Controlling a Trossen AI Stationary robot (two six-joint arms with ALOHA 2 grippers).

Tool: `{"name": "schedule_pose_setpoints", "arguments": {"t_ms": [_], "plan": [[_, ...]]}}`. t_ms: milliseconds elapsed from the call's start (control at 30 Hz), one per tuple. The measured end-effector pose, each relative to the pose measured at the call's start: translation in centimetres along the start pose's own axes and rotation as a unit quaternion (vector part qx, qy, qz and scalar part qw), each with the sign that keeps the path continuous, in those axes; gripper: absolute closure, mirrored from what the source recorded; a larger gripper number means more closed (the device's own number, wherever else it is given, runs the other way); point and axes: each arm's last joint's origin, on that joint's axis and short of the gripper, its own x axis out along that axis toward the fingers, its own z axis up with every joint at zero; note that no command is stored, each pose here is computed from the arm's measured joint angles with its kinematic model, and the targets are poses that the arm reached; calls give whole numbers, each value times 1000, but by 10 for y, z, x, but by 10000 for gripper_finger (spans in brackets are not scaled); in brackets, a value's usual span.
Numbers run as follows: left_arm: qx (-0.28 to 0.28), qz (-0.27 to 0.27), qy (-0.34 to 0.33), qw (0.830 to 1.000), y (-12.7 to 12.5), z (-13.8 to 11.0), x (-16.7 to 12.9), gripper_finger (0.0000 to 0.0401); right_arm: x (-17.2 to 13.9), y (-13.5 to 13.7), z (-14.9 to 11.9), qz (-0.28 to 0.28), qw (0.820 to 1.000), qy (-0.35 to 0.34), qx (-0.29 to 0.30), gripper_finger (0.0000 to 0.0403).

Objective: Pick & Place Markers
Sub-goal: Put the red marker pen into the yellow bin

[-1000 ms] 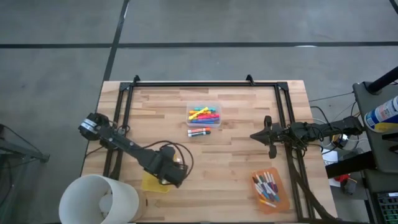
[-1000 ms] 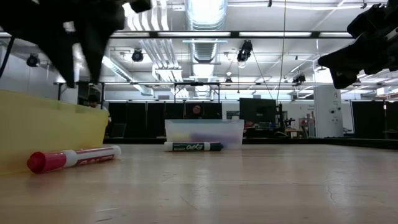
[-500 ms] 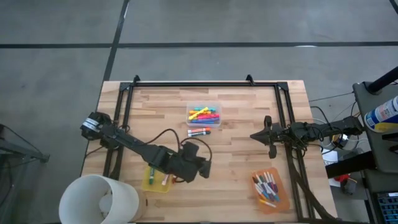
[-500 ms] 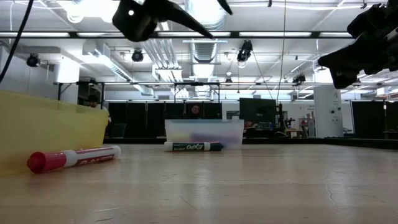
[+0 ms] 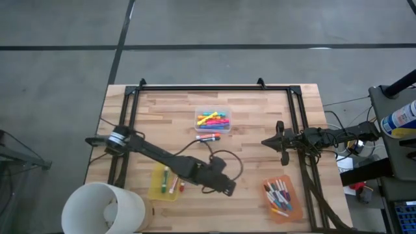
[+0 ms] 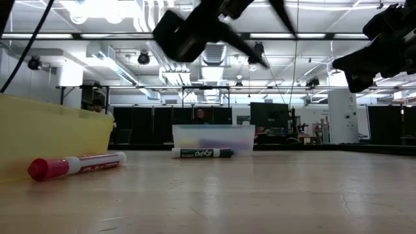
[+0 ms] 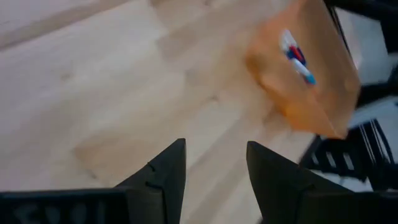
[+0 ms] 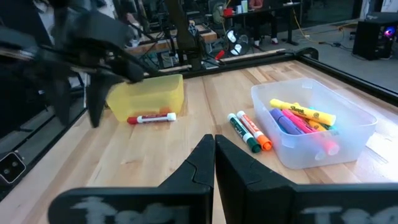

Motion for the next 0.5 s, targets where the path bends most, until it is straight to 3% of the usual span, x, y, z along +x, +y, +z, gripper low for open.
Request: {"name": "schedule_pose_setpoints", "arguments": {"t_ms": [67,133,300,500], "plan": [[19,21,24,999,-13,4,-3,240,0,0,0,0,1000,0,0,394],[35,98,47,994,-13,4,-7,241,0,0,0,0,1000,0,0,394],[13,329,73,941,4,2,-17,242,0,0,0,0,1000,0,0,394],[36,389,90,916,15,-8,10,242,0,0,0,0,1000,0,0,394]]}}
